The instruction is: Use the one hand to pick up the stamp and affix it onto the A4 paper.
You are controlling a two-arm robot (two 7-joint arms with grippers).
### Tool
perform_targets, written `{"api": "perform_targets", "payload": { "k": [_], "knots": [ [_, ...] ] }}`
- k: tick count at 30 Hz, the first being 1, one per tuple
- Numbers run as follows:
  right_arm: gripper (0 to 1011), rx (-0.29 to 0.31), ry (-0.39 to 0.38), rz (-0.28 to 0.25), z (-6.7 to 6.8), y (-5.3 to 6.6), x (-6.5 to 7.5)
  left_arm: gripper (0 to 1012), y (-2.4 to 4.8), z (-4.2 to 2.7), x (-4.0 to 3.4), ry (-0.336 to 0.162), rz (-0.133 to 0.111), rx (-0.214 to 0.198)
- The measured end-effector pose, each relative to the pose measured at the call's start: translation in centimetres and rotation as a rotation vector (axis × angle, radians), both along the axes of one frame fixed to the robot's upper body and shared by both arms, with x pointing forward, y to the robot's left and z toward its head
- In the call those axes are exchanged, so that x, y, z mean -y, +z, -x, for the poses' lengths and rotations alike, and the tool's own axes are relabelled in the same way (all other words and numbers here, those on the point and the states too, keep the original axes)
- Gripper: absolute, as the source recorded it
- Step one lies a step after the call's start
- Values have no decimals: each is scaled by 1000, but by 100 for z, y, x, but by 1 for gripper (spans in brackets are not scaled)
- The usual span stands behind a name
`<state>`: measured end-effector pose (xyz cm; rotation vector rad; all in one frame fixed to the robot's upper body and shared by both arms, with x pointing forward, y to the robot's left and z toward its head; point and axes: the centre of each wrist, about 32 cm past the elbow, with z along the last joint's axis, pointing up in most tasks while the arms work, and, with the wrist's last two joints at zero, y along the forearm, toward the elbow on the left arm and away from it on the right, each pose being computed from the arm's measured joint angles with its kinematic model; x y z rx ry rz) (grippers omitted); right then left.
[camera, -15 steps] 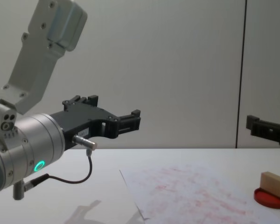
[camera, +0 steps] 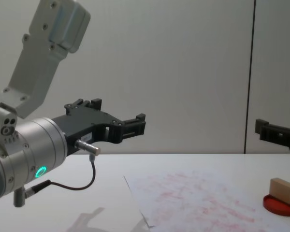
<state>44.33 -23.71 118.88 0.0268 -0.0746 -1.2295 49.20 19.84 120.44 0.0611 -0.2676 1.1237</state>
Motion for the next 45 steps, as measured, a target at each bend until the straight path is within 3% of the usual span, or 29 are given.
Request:
{"api": "perform_targets", "payload": {
  "k": [12, 33, 45],
  "knots": [
    [1001, -15, -3, -3, -15, -13, 40, 993, 0, 0, 0, 0, 0, 0],
    [1001, -130, -9, 1, -163, -207, 388, 993, 0, 0, 0, 0, 0, 0],
    [1001, -170, 3, 2, -270, -316, 512, 993, 0, 0, 0, 0, 0, 0]
  ]
}}
